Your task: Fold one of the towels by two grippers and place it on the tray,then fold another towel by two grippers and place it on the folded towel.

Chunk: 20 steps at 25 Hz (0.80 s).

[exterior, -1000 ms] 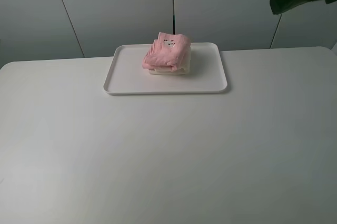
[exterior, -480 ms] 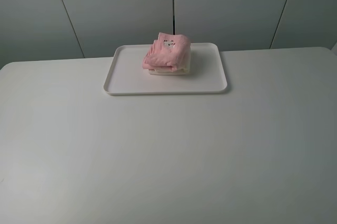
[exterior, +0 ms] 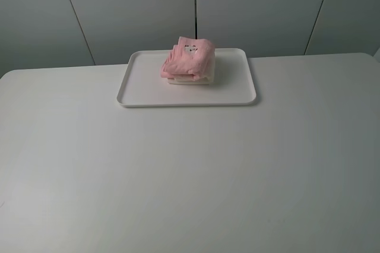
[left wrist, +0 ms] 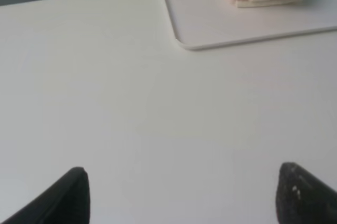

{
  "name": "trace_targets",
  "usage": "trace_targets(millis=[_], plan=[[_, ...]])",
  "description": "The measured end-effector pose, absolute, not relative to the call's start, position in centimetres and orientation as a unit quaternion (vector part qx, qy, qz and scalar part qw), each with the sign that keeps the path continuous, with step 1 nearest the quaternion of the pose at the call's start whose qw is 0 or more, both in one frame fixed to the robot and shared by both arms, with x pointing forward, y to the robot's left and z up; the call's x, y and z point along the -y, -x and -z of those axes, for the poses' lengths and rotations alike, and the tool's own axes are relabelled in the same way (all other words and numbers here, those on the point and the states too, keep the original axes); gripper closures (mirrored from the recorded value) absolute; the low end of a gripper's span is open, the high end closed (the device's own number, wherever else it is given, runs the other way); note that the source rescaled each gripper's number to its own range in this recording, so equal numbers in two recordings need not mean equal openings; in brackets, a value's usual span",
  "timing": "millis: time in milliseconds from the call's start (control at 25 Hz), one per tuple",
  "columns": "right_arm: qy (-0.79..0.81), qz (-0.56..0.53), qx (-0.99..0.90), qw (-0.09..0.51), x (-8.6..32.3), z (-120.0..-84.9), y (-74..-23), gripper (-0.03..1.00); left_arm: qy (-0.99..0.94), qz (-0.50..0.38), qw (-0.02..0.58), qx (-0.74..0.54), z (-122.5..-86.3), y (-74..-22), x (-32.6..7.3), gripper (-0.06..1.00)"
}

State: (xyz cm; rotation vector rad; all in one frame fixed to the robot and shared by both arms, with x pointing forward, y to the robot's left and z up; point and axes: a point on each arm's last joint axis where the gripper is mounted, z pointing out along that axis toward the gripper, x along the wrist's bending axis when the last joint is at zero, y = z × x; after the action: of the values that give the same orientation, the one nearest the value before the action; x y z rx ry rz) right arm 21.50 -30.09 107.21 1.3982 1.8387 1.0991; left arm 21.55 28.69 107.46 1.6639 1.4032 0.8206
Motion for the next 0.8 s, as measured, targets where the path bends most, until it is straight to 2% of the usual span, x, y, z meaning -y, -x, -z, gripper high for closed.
trace_targets(millis=[360, 800], plan=[[-0.524, -0.391, -0.705, 0.276, 29.9, -105.4, -22.1, -0.03, -0.658, -0.313, 0.364, -0.580, -105.8, -21.8, -29.1, 0.02], [-0.503, -0.424, -0.697, 0.285, 29.4, -105.3, -22.8, -0.03, -0.632, -0.346, 0.386, -0.576, -105.5, -23.1, -29.4, 0.02]])
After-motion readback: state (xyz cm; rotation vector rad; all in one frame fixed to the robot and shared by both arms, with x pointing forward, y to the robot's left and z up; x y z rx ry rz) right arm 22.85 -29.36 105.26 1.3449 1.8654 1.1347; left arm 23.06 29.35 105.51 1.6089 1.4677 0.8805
